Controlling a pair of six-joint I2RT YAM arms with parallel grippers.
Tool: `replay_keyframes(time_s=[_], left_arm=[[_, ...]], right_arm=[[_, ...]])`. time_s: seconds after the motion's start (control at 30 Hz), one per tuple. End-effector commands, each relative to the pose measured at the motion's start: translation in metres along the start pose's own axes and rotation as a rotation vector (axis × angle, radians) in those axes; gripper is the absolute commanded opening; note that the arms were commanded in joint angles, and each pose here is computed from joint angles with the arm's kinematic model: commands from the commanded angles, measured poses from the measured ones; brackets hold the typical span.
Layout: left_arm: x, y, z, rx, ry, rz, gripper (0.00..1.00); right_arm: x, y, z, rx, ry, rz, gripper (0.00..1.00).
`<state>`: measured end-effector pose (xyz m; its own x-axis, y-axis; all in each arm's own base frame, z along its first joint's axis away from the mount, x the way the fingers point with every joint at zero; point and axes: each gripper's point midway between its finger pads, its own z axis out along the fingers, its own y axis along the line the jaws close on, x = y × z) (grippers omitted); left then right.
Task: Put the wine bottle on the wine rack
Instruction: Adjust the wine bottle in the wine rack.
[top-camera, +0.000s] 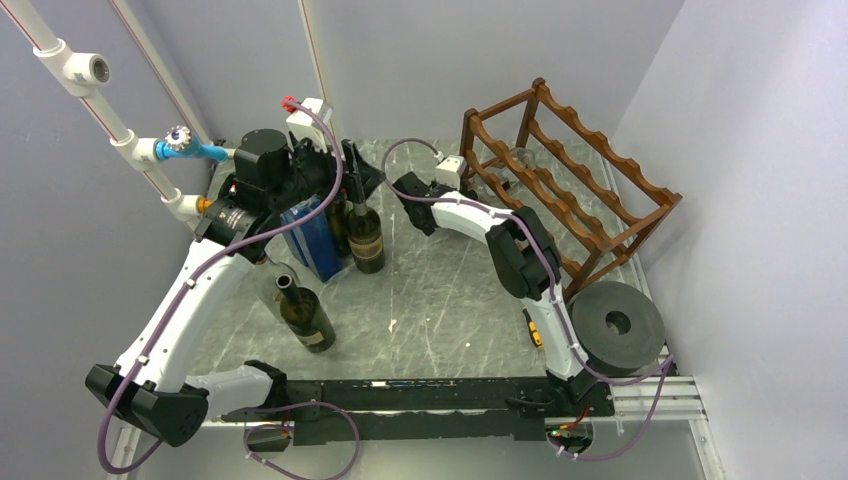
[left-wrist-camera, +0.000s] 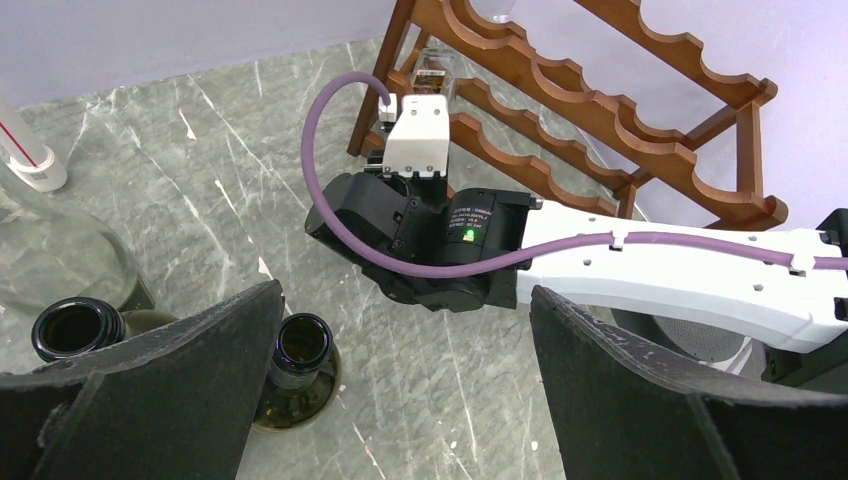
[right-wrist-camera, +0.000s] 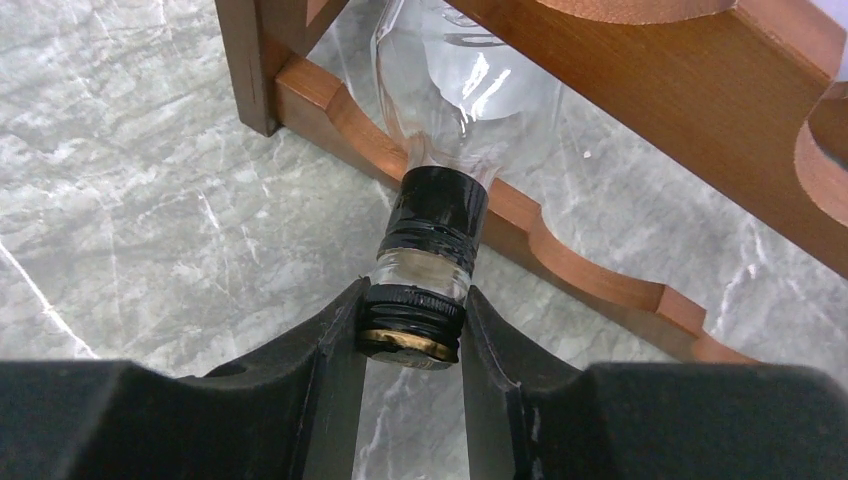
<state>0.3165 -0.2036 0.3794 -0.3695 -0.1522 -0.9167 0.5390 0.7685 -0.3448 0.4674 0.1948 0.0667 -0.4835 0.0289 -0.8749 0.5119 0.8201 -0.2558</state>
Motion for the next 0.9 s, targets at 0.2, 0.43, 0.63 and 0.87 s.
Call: replay_keyframes(time_s=[0.2, 0.43, 0.63, 0.87], left_arm=[[-0.022, -0.009, -0.003, 0.03, -0.064, 0.011, 0.99], [-0.021, -0.009, -0.003, 0.031, -0.064, 0.011, 0.99], [-0.021, -0.01, -0.003, 0.038, -0.062, 0.009, 0.99], [-0.022, -0.011, -0.004, 0.043, -0.065, 0.009, 0.99]], right_arm=[[0.027, 0.007, 0.01, -0.053, 0.035, -0.235, 0.0], [0.058, 0.005, 0.028, -0.029, 0.085, -0.317, 0.0], [0.058, 0.001, 0.034, -0.007, 0.091, -0.346, 0.0], [0.075, 0.005, 0.027, 0.003, 0.093, -0.432, 0.0]])
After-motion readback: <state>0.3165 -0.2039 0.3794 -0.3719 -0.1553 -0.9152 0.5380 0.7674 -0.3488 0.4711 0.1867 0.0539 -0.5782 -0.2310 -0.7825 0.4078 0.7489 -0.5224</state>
